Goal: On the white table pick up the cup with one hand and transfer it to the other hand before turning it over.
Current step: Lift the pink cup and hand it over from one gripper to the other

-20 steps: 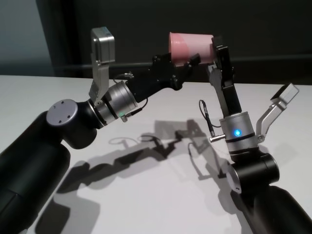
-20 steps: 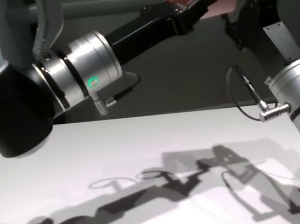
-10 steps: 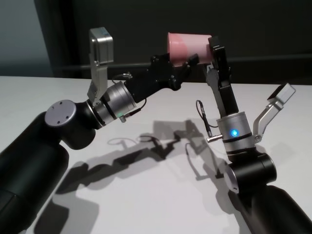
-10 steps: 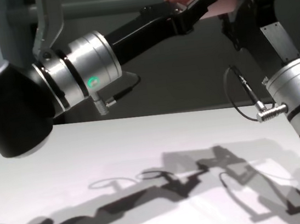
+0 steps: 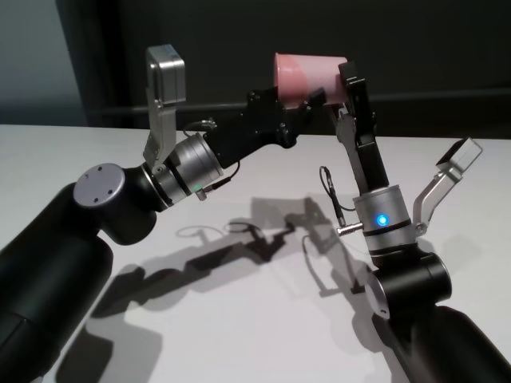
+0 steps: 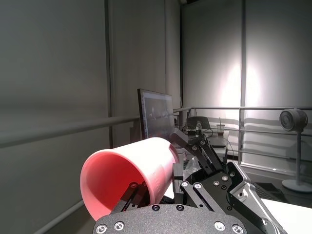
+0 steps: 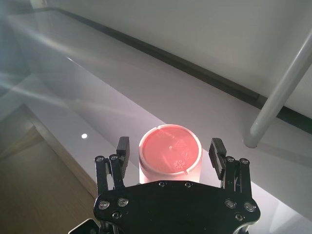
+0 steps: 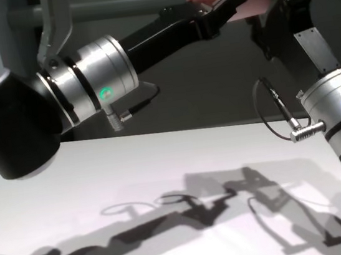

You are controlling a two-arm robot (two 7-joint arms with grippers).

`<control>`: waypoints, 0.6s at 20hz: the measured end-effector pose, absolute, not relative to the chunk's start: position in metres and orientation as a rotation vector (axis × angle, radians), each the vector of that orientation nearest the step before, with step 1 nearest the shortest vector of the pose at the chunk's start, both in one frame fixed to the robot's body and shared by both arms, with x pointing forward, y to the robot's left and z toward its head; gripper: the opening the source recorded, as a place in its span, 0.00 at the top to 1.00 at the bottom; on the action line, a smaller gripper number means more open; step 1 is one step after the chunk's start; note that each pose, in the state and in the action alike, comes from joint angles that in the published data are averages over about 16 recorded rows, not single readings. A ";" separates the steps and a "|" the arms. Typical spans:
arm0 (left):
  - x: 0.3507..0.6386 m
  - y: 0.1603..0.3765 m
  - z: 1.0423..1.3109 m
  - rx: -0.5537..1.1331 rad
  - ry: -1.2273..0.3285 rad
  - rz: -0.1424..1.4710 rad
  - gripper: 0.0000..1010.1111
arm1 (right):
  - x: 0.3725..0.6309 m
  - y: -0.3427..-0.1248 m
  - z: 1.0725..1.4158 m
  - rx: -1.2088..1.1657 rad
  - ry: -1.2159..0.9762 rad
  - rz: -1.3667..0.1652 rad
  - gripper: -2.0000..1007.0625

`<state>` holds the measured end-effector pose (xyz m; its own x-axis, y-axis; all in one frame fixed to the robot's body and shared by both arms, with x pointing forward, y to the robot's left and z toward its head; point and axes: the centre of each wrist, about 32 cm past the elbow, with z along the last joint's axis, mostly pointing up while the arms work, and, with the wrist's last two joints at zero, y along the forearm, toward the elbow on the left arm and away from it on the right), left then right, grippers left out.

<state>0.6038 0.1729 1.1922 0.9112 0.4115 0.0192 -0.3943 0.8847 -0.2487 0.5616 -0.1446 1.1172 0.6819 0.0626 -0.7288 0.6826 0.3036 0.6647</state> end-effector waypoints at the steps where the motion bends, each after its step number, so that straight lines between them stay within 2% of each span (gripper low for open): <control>1: 0.604 0.173 1.192 -0.244 -0.072 0.420 0.80 | 0.561 -0.144 1.117 1.211 0.743 -0.465 0.01; 12: 0.604 0.173 1.192 -0.244 -0.072 0.420 0.80 | 0.560 -0.141 1.118 1.203 0.734 -0.470 0.01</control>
<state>0.6038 0.1729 1.1922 0.9112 0.4115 0.0192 -0.3943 0.8847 -0.2487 0.5597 -0.1415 1.1180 0.6851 0.0505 -0.7267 0.6813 0.3086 0.6637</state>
